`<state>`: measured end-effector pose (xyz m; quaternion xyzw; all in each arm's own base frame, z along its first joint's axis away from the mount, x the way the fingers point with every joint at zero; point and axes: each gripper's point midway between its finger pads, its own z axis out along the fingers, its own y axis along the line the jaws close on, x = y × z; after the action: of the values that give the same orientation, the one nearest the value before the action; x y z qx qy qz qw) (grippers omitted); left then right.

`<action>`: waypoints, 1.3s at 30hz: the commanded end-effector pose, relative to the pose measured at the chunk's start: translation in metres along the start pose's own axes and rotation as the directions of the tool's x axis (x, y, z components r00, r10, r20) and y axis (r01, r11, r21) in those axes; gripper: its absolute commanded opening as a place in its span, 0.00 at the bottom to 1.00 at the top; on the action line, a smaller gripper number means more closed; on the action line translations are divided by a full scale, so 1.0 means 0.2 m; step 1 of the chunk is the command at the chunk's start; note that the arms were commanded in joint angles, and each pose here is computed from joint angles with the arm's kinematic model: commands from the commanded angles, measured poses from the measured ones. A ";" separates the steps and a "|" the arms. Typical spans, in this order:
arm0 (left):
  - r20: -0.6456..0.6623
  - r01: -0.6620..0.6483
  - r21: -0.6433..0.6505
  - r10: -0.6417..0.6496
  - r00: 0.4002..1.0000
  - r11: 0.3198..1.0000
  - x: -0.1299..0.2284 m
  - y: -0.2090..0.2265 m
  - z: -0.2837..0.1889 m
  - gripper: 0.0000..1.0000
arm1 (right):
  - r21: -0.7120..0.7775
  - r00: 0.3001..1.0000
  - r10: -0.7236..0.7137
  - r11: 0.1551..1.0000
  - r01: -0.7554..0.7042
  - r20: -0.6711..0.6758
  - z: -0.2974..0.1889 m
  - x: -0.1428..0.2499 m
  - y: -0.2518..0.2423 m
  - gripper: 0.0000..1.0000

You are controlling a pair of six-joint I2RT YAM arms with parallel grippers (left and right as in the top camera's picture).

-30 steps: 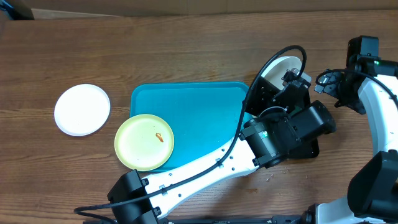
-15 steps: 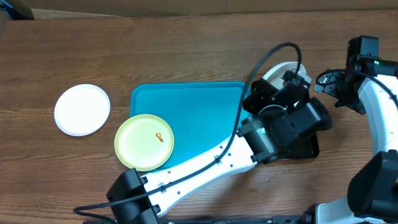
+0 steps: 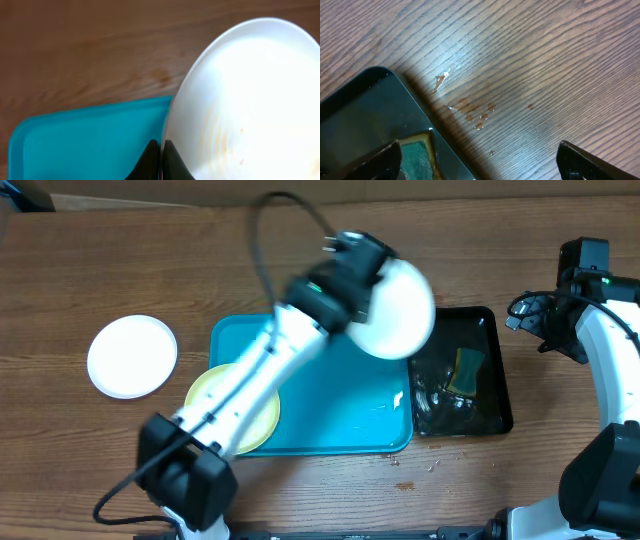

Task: Clean dirty plates on tray and stack at the side
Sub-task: 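Stack the white plate onto the cleaned plate left of the tray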

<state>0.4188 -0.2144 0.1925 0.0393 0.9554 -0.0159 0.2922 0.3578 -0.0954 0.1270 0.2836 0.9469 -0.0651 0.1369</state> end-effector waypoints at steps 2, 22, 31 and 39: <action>-0.140 0.269 0.024 -0.263 0.955 0.963 0.01 0.36 0.05 0.04 | -0.002 0.999 0.012 1.000 -0.012 0.040 -0.05 -0.04 0.00 1.00; -0.080 0.780 -0.506 -0.920 0.383 0.368 0.73 2.05 -0.17 0.04 | -0.002 0.999 0.012 1.000 -0.012 0.040 -0.05 -0.04 0.00 1.00; -0.035 0.738 -0.585 -0.920 0.391 0.336 0.95 2.13 -0.02 0.04 | -0.002 0.999 0.012 1.000 -0.012 0.040 -0.05 -0.04 0.00 1.00; -0.113 0.772 -0.450 -0.886 0.449 0.449 0.83 2.06 0.03 0.98 | -0.002 0.999 0.012 1.000 -0.012 0.040 -0.05 -0.04 0.00 1.00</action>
<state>0.3040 0.2194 0.0800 -0.5257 0.8465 0.0553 0.0636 0.3578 -0.0955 0.1270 0.2836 0.9469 -0.0653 0.1369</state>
